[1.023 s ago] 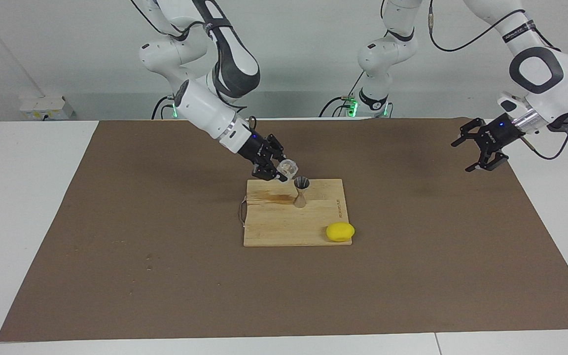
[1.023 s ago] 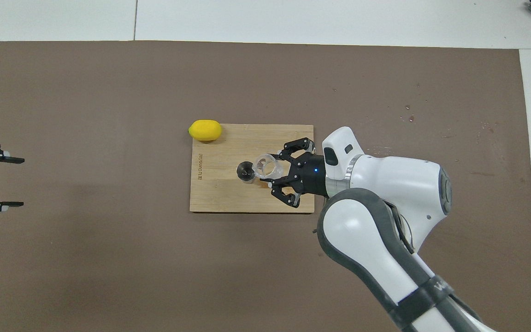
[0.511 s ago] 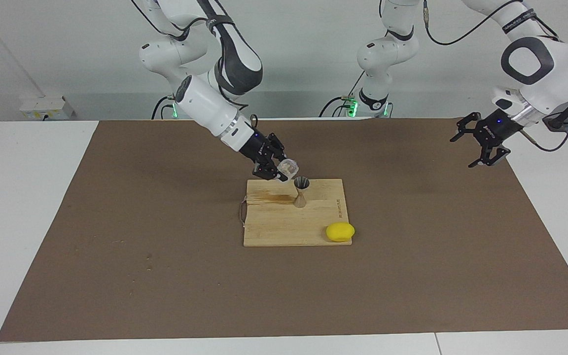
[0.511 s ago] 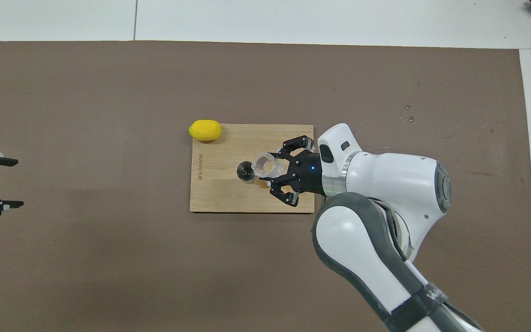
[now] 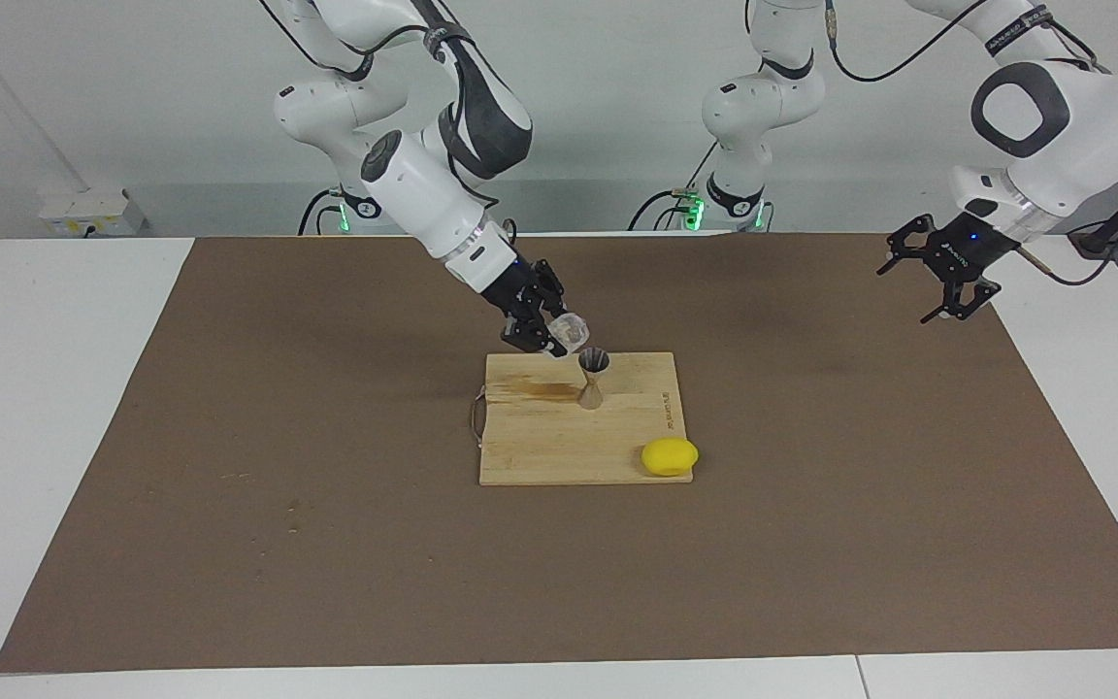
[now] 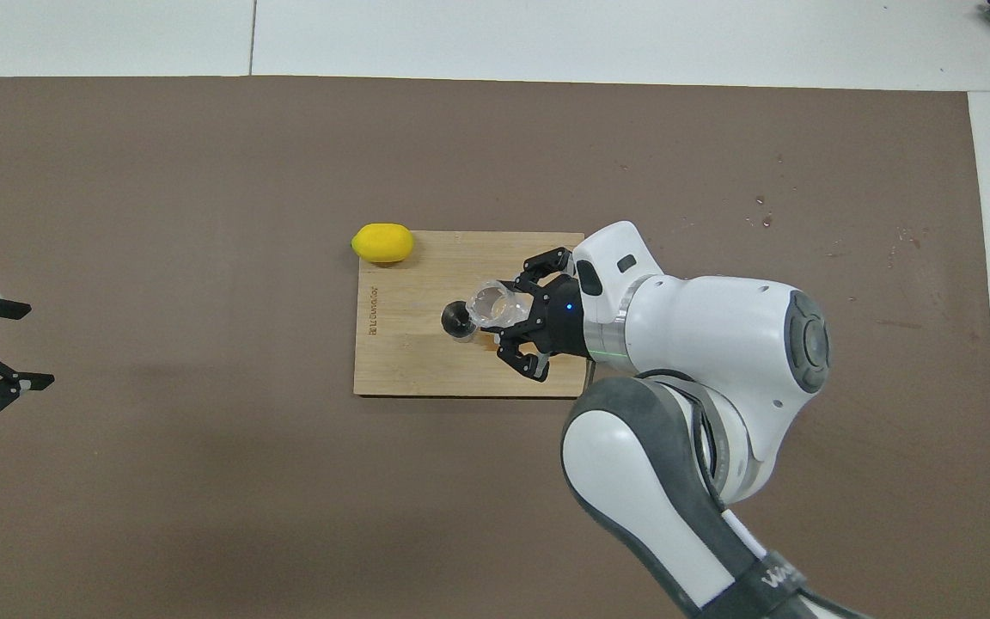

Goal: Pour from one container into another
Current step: 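Tilt the glass cup over the metal cup with the right gripper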

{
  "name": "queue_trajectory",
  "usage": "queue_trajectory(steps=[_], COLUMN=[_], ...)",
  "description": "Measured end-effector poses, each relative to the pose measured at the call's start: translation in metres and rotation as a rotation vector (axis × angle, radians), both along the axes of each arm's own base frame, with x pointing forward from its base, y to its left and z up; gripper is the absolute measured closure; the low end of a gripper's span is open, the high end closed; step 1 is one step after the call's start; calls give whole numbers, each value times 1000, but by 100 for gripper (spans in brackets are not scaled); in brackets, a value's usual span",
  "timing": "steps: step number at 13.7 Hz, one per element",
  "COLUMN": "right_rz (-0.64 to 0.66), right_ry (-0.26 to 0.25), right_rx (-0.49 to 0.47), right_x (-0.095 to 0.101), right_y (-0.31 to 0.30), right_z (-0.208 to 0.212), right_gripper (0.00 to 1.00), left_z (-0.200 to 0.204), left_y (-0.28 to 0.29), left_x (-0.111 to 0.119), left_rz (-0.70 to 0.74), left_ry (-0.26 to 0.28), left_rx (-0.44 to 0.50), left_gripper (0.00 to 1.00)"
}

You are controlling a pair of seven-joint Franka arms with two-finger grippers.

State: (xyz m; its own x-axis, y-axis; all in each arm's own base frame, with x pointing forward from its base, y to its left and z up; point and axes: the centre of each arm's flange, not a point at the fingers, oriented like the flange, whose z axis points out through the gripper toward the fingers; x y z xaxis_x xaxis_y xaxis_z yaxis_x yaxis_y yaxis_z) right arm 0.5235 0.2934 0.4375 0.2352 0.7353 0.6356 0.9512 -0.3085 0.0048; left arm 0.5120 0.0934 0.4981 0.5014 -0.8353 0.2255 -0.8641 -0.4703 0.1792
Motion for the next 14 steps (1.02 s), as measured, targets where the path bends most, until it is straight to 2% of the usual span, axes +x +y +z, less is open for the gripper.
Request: queue_trajectory(steps=[5, 10, 14], right_rz=[-28, -46, -57], right_ry=[11, 47, 69], right_rx=[-61, -118, -157], right_x=[1, 3, -1], right_y=[11, 21, 32], right_z=[9, 20, 21], right_gripper=[49, 49, 49], left_z=[0, 3, 10], left_y=[-14, -27, -36], left_x=[-9, -14, -17], left_rz=[109, 217, 257], left_ry=[54, 114, 125], left_rx=[21, 59, 66], left_gripper=[0, 0, 0])
